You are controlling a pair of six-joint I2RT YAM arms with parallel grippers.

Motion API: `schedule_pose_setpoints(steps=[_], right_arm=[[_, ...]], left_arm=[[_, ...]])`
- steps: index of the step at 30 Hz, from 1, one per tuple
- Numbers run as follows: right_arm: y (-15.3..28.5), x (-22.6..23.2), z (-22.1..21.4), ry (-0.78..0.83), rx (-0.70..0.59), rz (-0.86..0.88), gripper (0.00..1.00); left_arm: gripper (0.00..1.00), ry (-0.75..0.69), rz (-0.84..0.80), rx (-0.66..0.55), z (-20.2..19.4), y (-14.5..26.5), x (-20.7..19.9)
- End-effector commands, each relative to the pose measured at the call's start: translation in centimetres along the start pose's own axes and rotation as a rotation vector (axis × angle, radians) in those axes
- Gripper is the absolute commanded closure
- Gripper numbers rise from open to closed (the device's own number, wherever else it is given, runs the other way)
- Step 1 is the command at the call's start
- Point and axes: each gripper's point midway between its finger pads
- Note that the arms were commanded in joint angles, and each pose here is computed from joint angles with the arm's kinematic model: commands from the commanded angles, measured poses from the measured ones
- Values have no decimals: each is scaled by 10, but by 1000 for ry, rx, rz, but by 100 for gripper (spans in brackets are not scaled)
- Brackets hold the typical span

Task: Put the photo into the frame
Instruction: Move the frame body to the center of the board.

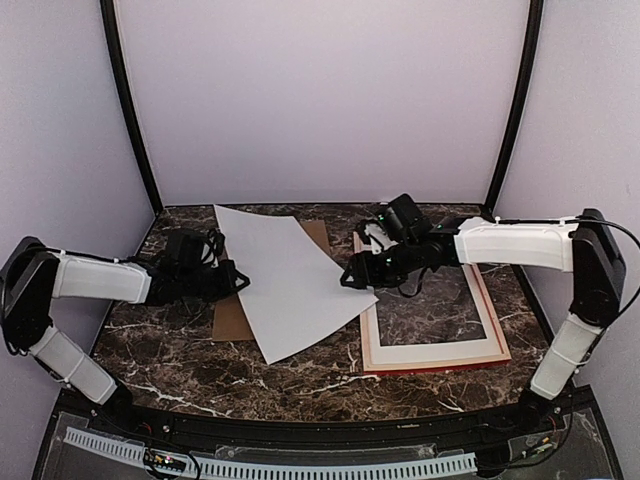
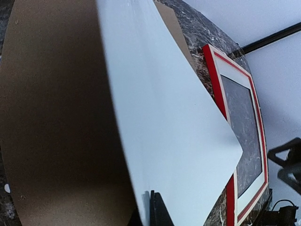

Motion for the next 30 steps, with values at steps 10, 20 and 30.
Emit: schedule_pose_setpoints(steps=[10, 20, 30], right_arm=[[101, -265, -46, -333, -33, -615, 25], [129, -330, -84, -477, -31, -727, 26], [122, -349, -106, -560, -35, -625, 43]], left_arm=[[100, -247, -48, -23, 35, 65, -62], [100, -250, -77, -7, 32, 71, -69], [100, -234, -79, 16, 27, 63, -64]])
Point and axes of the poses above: each gripper's point midway between its finger pads, its own y axis back along the fingers, its own x axis along the line the jaws close on, z = x × y, and after that the axes turned 7 degrees about y, right-handed
